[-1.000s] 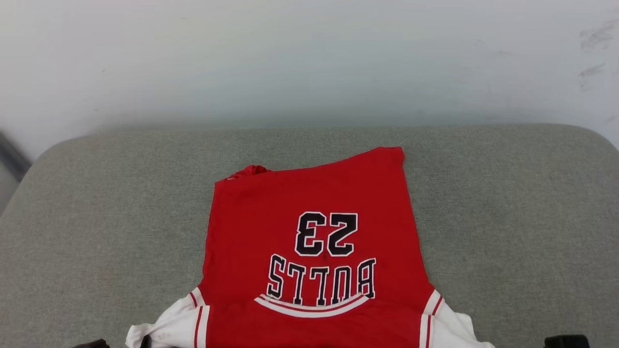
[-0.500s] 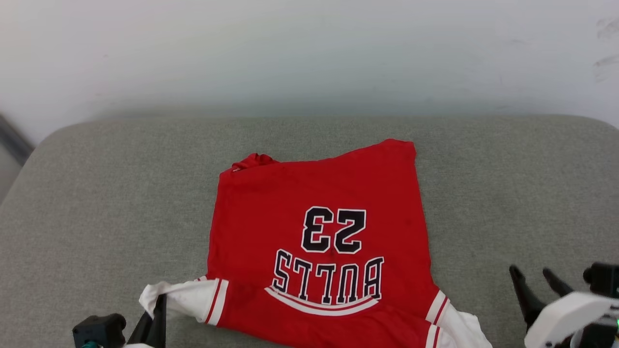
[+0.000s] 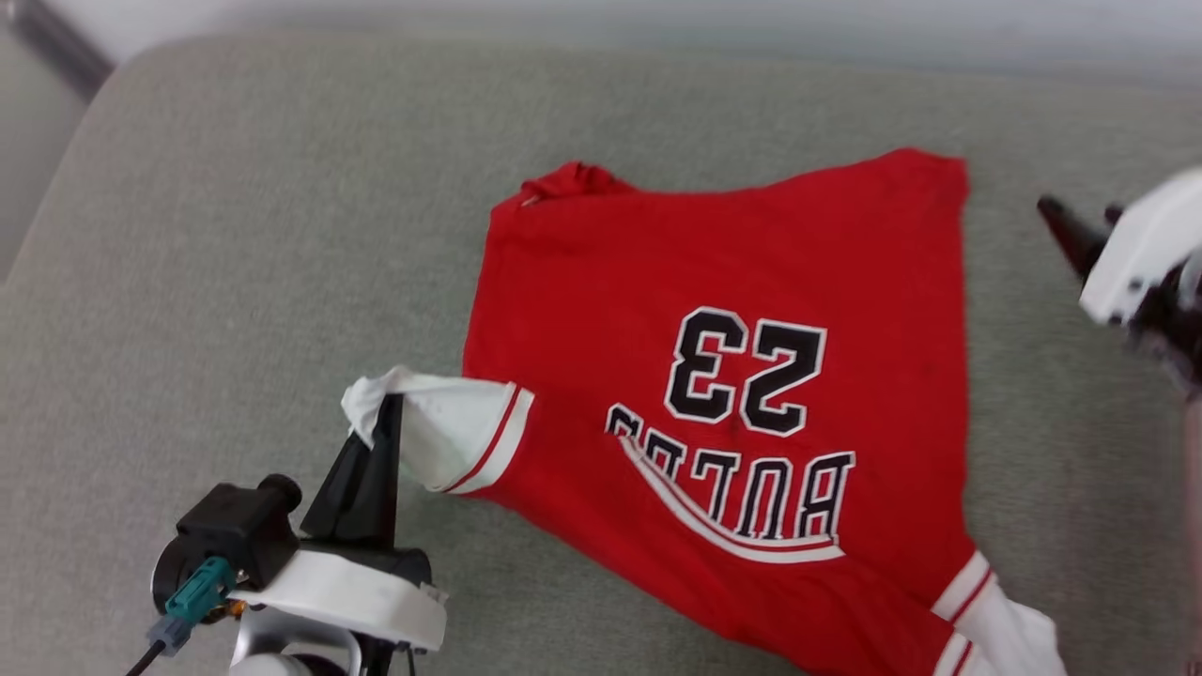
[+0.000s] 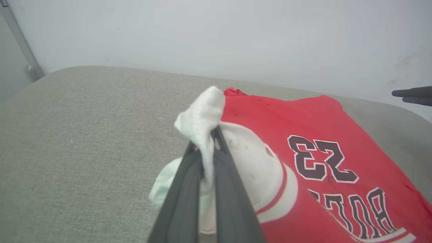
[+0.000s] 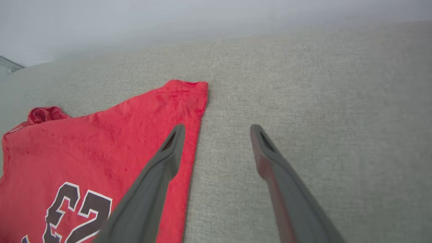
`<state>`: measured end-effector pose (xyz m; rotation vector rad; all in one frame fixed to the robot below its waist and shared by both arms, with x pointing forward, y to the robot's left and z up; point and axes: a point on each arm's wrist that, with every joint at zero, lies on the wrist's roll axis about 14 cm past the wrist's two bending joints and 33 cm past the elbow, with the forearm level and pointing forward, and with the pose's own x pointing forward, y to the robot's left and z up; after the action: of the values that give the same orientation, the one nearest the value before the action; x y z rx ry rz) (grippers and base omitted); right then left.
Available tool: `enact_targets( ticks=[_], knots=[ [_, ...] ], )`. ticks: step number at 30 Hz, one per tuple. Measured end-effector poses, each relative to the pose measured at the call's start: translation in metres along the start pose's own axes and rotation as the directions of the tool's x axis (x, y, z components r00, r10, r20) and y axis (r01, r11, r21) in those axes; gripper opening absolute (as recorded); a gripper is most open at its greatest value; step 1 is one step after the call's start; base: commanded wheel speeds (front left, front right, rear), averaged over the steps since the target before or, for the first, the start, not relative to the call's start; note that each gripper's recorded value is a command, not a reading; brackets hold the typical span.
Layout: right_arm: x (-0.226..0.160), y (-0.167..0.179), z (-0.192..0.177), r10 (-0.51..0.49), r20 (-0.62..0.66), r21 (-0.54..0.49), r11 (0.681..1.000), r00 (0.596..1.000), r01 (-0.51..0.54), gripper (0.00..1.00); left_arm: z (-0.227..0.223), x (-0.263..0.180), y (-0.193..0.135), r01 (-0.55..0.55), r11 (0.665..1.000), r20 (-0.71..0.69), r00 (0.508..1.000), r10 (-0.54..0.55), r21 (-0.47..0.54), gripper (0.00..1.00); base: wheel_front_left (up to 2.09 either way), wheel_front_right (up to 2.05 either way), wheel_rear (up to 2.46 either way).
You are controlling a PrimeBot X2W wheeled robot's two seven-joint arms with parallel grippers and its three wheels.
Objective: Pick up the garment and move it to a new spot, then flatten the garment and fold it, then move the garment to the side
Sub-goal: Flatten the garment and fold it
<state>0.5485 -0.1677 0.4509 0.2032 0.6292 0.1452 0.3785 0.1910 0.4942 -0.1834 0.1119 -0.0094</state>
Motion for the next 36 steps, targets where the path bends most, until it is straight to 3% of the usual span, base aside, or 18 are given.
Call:
enact_targets(
  ticks=[4,9,16,18,22,28,36],
  knots=[
    [0.043,0.016,0.005,0.012,-0.138,-0.033,0.999,0.99,-0.017,1.0,-0.004,0.014,0.003,-0.011,1.0,0.013,1.0,0.011,-0.011,0.0,0.0,0.0,0.0],
    [0.086,0.03,-0.018,0.011,-0.299,-0.059,0.998,0.954,-0.03,1.0,-0.023,0.023,0.013,-0.042,0.999,-0.022,0.999,0.042,-0.02,0.0,0.0,0.0,0.0],
    [0.114,0.042,-0.055,0.022,-0.446,-0.029,0.999,0.895,-0.039,1.0,-0.039,0.022,0.028,-0.084,0.996,-0.059,0.995,0.084,-0.006,0.0,0.0,0.0,0.0],
    [0.113,0.042,-0.056,0.022,-0.456,-0.012,0.999,0.89,-0.031,0.0,-0.039,0.021,0.028,-0.082,0.997,-0.057,0.995,0.081,-0.012,0.0,0.0,0.0,0.0],
    [0.107,0.042,-0.054,0.005,-0.459,-0.032,0.999,0.889,-0.022,0.0,-0.038,0.018,0.029,-0.08,0.997,-0.055,0.995,0.079,-0.01,0.0,0.0,0.0,0.0],
    [0.083,0.036,-0.026,-0.05,-0.375,-0.14,0.99,0.926,-0.003,0.0,-0.032,0.007,0.032,-0.085,0.996,-0.048,0.995,0.085,0.001,0.0,0.0,0.0,0.0],
    [0.007,0.009,0.028,-0.124,-0.201,-0.303,0.951,0.972,0.059,0.0,-0.031,-0.027,0.041,-0.13,0.991,-0.071,0.989,0.13,0.003,0.0,0.0,0.0,0.0]
  ],
)
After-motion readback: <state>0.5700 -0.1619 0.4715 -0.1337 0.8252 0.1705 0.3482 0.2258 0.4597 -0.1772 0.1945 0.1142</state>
